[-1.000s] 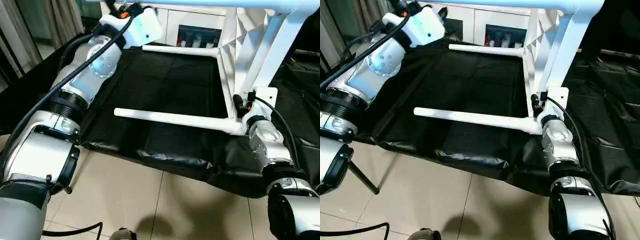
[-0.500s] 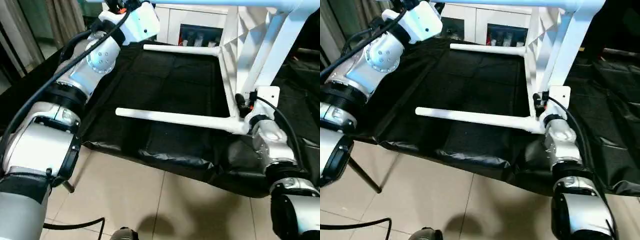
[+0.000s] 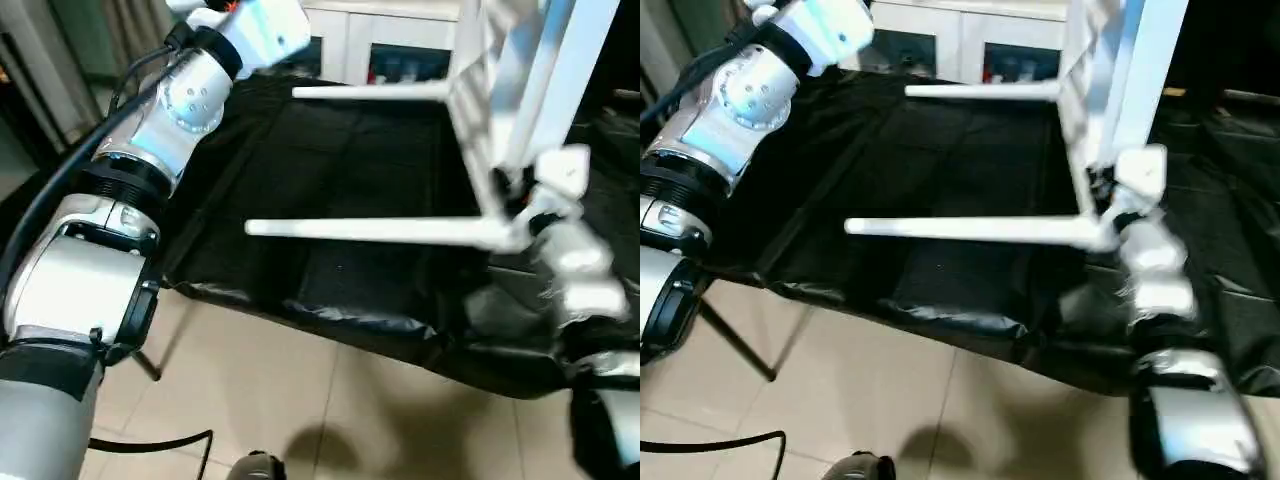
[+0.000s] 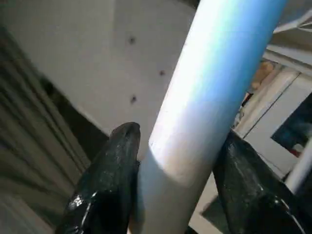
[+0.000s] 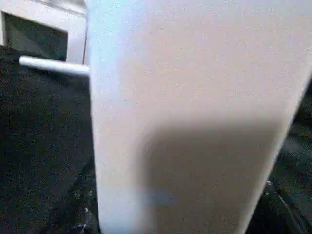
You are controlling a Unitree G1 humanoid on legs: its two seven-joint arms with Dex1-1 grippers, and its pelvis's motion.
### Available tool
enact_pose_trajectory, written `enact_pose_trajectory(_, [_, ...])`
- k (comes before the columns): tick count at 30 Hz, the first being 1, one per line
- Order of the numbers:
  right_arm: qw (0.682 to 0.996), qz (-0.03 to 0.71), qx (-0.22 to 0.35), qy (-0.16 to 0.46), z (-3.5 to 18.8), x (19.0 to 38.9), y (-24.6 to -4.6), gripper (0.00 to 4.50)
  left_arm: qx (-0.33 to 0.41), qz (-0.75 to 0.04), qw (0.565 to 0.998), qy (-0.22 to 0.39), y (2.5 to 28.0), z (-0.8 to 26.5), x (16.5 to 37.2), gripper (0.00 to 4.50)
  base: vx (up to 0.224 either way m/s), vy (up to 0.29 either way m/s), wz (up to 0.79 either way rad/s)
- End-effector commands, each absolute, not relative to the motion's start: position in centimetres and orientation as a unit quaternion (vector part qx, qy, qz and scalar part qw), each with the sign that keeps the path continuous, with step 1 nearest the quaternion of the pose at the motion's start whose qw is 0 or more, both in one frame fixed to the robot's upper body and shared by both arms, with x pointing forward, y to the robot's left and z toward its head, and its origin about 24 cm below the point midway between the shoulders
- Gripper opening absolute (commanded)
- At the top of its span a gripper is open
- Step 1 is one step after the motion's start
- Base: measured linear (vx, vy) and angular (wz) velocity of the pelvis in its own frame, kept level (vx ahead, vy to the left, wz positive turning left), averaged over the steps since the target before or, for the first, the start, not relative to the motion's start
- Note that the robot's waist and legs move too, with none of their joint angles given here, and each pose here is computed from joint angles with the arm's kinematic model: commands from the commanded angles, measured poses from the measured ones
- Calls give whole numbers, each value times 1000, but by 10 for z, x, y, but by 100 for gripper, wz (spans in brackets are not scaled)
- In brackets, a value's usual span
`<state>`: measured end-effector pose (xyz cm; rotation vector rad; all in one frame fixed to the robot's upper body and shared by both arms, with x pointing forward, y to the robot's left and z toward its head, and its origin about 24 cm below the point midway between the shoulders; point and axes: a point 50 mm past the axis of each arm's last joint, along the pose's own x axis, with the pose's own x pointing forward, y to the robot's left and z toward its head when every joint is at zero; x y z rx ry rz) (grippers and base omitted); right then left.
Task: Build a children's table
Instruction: Flip table
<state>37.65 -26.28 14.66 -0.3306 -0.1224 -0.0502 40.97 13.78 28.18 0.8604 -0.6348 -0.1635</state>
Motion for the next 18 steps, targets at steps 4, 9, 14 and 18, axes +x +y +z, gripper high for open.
enact_pose_trajectory(4, [952, -29, -238, -190, 232, 376, -267, 186, 268, -66, 928, -249, 155, 246, 412, 212, 0, 0, 0])
enact_pose_trajectory(9, [930, -29, -291, -222, 272, 374, -270, 186, 206, -80, 951, -215, 155, 217, 407, 209, 0, 0, 0])
enact_pose_trajectory(14, [910, -22, -340, -239, 301, 372, -265, 186, 151, -110, 969, -165, 144, 182, 400, 209, 0, 0, 0])
enact_pose_trajectory(18, [900, -27, -355, -251, 315, 371, -263, 186, 121, -139, 975, -121, 133, 156, 395, 209, 0, 0, 0])
